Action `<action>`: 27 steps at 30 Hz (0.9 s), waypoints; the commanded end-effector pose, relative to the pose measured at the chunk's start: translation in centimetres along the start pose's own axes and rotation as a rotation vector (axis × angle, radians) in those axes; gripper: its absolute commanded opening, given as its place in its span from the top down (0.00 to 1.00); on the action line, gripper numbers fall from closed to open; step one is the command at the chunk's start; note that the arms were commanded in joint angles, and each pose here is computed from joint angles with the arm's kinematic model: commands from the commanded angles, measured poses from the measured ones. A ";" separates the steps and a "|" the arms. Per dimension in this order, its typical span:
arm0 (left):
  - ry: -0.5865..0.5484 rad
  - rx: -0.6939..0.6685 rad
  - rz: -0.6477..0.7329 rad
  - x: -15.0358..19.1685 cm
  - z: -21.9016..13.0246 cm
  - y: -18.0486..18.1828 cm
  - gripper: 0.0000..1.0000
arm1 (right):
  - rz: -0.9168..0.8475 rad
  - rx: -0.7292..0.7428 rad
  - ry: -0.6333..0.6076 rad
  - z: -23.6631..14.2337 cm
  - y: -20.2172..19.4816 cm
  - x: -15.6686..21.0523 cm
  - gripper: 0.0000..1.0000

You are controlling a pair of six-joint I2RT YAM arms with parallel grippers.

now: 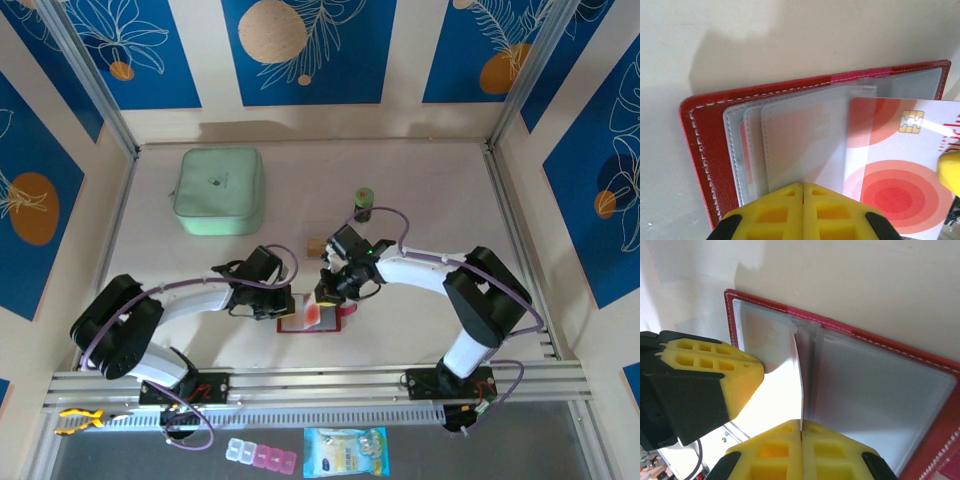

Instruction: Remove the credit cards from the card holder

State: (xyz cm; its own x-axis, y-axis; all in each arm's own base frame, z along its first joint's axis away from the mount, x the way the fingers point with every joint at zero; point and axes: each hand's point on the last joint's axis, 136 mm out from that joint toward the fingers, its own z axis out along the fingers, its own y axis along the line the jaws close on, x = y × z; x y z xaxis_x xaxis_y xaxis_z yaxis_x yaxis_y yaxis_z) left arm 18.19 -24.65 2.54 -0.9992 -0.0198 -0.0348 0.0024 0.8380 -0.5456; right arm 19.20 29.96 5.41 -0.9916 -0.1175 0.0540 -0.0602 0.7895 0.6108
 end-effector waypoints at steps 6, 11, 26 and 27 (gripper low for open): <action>0.013 -0.043 -0.030 1.3 -0.3 1.4 0.94 | -0.078 0.054 -0.054 -3.6 0.6 -0.3 0.96; -0.009 -0.026 -0.024 0.9 -0.8 0.7 0.91 | -0.210 0.095 -0.084 -5.5 0.7 -1.1 0.99; -0.123 -0.029 0.011 -0.7 -3.4 -0.3 0.82 | -1.024 0.329 -0.029 -11.1 2.1 -4.0 1.00; -0.127 -0.033 0.010 -0.7 -3.6 -0.2 0.82 | -1.084 0.354 -0.020 -11.4 2.2 -4.3 1.00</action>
State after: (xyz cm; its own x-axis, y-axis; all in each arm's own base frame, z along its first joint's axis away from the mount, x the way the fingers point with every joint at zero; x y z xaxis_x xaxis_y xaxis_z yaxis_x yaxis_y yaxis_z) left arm 18.66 -23.35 4.93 -0.9898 -0.0742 -0.1217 0.0031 0.8425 -0.5388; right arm 24.60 26.48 14.95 -0.6244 -0.6701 -0.4014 -0.7763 0.5891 0.2242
